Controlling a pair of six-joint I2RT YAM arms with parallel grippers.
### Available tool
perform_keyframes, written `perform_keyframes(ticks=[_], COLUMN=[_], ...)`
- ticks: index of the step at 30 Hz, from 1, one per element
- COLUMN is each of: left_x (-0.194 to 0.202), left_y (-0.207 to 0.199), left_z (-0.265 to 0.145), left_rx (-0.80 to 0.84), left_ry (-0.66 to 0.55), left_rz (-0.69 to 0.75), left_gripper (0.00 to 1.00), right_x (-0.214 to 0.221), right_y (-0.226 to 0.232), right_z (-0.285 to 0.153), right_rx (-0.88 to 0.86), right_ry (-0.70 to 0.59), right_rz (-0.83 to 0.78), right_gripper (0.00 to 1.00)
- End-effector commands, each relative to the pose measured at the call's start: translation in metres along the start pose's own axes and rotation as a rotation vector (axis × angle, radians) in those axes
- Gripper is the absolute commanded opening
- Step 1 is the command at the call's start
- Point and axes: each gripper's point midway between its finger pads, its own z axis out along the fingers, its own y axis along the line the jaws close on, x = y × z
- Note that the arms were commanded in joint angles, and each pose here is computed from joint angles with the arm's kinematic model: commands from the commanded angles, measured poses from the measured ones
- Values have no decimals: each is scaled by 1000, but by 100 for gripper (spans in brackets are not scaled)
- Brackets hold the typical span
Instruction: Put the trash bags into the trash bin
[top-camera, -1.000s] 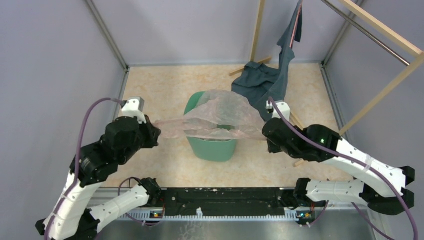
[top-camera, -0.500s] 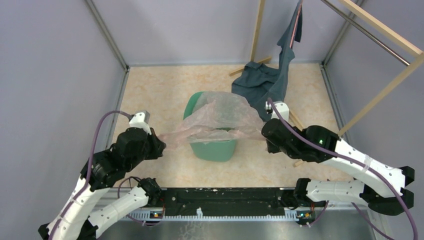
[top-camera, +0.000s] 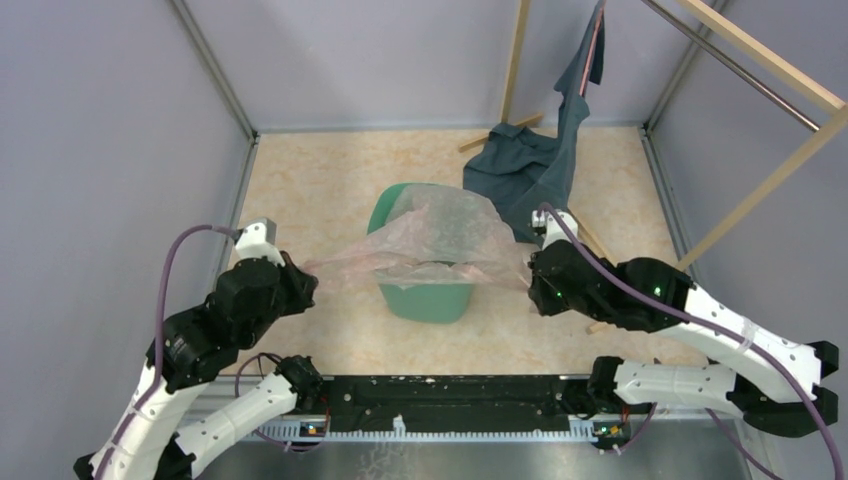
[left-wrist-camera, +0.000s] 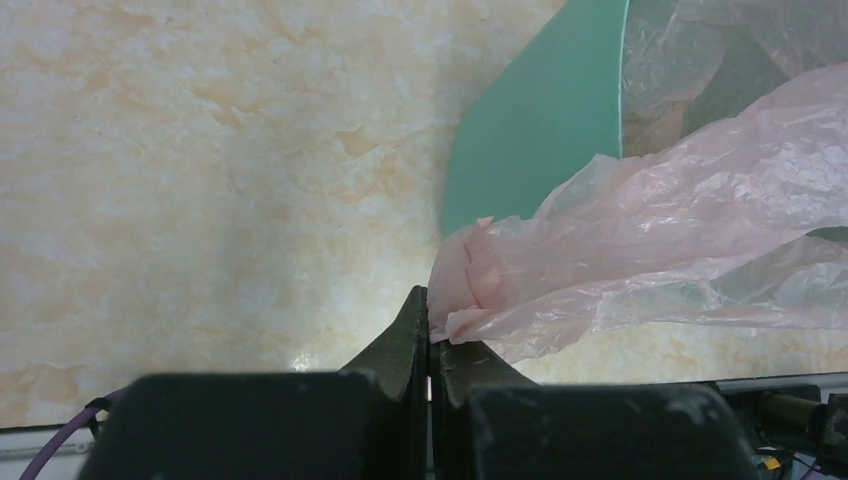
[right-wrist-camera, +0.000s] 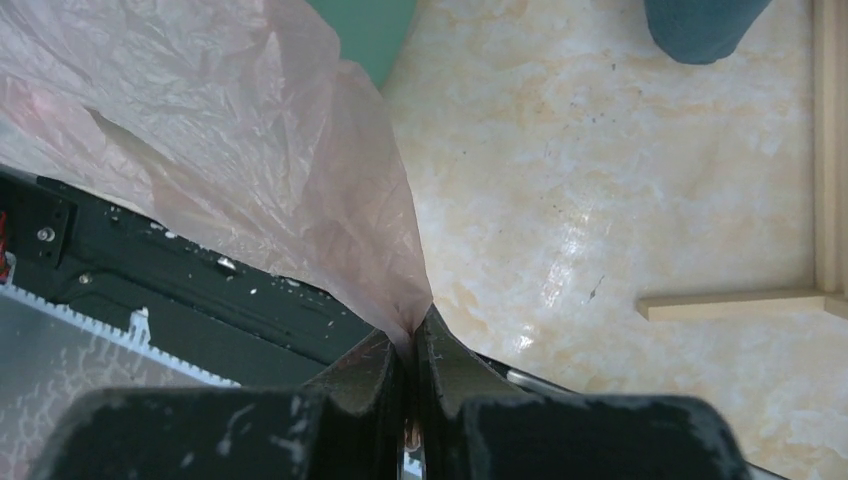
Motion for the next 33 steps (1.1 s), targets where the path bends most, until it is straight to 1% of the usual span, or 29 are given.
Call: perform_keyframes(ticks=[1,5,8,10,12,13,14,15,17,19,20,21,23,25,27,28,29,31,33], left_x=[-7,6,11,11,6,3,0,-3,-8,-10,-10,-9,-2,-1,3,3,3,-1,-11], left_y=[-4,2,1,-2,-9,-13,-16,-18,-17,-15,-15,-15,-16,-24,-40,-47,-54,-63,-66], left_z=[6,22,36,45,53,59,64,68,76,80,79,76,61,38,13,2,-11,-29,-42], left_rx=[12,-41,-42,-36,-24,-20,-23,-32,-77,-112,-119,-117,-81,29,196,265,335,429,461], left_ry=[-52,-17,-24,-44,-69,-80,-86,-92,-100,-94,-80,-66,-16,-5,3,4,1,-7,-34], left_rz=[-26,4,19,24,34,55,71,85,107,129,134,130,114,79,68,63,67,107,160], left_gripper=[0,0,0,0,0,0,0,3,15,21,24,27,35,51,67,75,81,89,94], right_x=[18,35,35,22,-6,-26,-45,-61,-88,-101,-104,-104,-98,-88,-77,-73,-72,-71,-74], right_y=[2,0,1,0,0,5,8,9,9,5,0,-2,1,11,15,16,18,23,29], right_z=[1,11,25,35,42,45,48,49,49,51,51,49,41,31,19,12,4,-8,-18], right_rx=[-23,-3,23,61,96,90,83,79,58,39,39,36,-2,-89,-153,-177,-206,-258,-301], right_ry=[72,129,113,40,-86,-177,-259,-332,-442,-486,-486,-478,-440,-393,-357,-344,-345,-341,-348], right_rz=[-26,-32,-27,-22,-11,-5,-5,-7,7,17,29,29,-4,-51,-64,-65,-65,-82,-107], right_gripper=[4,4,6,9,17,26,31,35,40,48,50,53,64,73,77,82,84,85,86])
